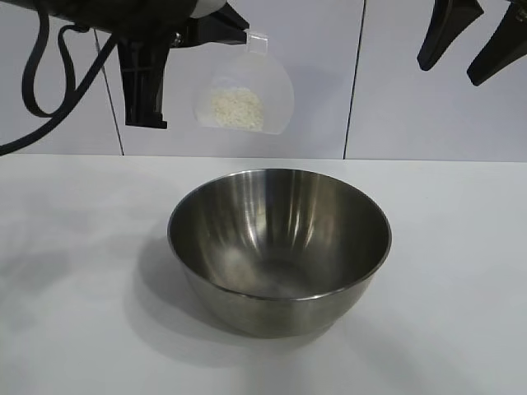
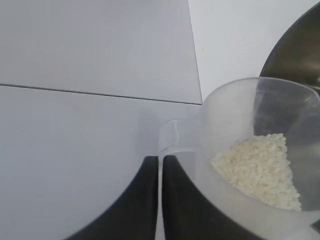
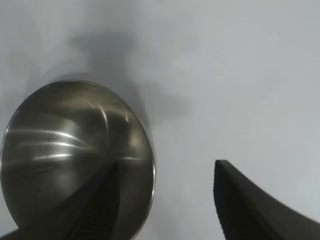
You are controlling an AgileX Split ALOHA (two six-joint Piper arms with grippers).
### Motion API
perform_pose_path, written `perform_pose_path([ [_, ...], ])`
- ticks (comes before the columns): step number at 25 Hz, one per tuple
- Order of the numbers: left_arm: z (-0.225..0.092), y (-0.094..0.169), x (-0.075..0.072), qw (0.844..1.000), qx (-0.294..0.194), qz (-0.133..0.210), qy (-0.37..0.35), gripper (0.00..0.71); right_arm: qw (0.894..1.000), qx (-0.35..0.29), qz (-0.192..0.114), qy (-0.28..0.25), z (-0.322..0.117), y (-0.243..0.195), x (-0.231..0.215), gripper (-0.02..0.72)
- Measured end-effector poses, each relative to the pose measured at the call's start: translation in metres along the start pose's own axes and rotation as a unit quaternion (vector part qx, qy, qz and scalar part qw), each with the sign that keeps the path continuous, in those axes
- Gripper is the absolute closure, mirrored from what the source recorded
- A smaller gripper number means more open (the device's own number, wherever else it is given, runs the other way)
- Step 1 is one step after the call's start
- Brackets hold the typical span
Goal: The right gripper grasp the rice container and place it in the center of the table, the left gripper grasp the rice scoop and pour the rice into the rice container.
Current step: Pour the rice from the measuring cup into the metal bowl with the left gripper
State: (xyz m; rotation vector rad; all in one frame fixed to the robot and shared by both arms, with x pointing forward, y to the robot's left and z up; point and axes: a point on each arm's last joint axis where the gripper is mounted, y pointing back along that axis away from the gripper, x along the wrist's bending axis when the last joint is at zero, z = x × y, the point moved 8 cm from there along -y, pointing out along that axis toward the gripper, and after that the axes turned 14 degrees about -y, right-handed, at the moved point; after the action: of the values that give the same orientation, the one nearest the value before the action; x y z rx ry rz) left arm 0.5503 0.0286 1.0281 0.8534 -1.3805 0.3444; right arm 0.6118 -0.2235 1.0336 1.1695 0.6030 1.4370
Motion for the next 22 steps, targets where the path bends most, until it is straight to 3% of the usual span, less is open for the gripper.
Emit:
perform_pose_path([
  [5, -0.001, -0.004, 0.005, 0.999, 0.003, 0.031, 0.01, 0.704, 1.0, 0.0, 0.0, 0.0, 0.0, 0.0, 0.0, 0.313],
  [10, -0.002, -0.005, 0.001, 0.999, 0.009, 0.052, -0.013, 0.704, 1.0, -0.001, 0.001, 0.0, 0.0, 0.0, 0.0, 0.313],
  [22, -0.003, 0.003, -0.014, 0.981, 0.034, 0.09, -0.169, 0.704, 1.0, -0.011, 0.003, 0.0, 0.004, 0.0, 0.001, 0.313],
])
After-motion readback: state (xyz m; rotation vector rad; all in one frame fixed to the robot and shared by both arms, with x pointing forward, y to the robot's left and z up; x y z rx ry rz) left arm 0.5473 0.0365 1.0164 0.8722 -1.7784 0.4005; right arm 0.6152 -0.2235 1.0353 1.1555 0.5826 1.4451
